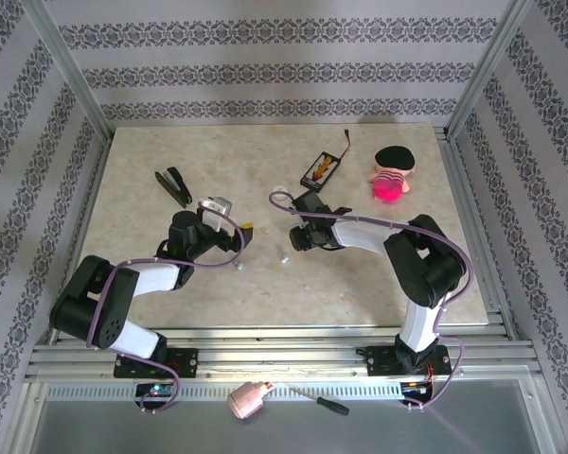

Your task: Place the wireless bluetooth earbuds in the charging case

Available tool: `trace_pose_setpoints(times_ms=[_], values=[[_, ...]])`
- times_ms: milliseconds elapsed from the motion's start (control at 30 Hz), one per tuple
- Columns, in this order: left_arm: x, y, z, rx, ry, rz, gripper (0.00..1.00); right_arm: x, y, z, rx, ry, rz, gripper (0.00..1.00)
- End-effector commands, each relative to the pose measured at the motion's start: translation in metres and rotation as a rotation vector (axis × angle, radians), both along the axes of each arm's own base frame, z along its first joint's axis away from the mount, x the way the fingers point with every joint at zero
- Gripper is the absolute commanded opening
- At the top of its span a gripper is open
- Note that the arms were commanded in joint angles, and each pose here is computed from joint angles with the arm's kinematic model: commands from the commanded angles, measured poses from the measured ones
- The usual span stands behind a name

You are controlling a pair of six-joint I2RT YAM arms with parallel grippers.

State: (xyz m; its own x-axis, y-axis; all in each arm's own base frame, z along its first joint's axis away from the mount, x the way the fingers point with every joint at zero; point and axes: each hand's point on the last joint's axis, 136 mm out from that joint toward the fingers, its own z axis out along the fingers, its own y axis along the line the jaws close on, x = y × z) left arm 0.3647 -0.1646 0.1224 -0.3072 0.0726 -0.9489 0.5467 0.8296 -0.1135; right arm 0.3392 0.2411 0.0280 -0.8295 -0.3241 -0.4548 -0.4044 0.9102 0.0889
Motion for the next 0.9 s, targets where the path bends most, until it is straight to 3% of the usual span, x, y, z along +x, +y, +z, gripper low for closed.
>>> trace_pose_setpoints(times_ms=[0,133,300,467,667,867], values=[[0.005,-0.001,0.025,-0.026,-0.027,-0.004,0.99,-0.003,0.004,0.028,0.040,-0.057,0.067,0.33],[0.001,0.001,0.039,-0.103,-0.027,0.018,0.99,-0.016,0.014,0.060,0.125,-0.096,0.199,0.32],[-0.016,-0.018,0.048,-0.115,0.003,-0.109,0.99,-0.035,0.019,0.101,0.209,-0.121,0.353,0.30],[-0.033,-0.041,0.048,-0.062,-0.051,-0.218,0.99,-0.051,0.023,0.140,0.276,-0.176,0.481,0.23],[-0.049,-0.064,0.057,-0.132,-0.004,-0.374,0.99,-0.070,0.025,0.163,0.283,-0.154,0.603,0.20],[-0.073,-0.069,0.065,-0.143,-0.091,-0.484,0.99,-0.084,0.034,0.175,0.290,-0.097,0.718,0.18]])
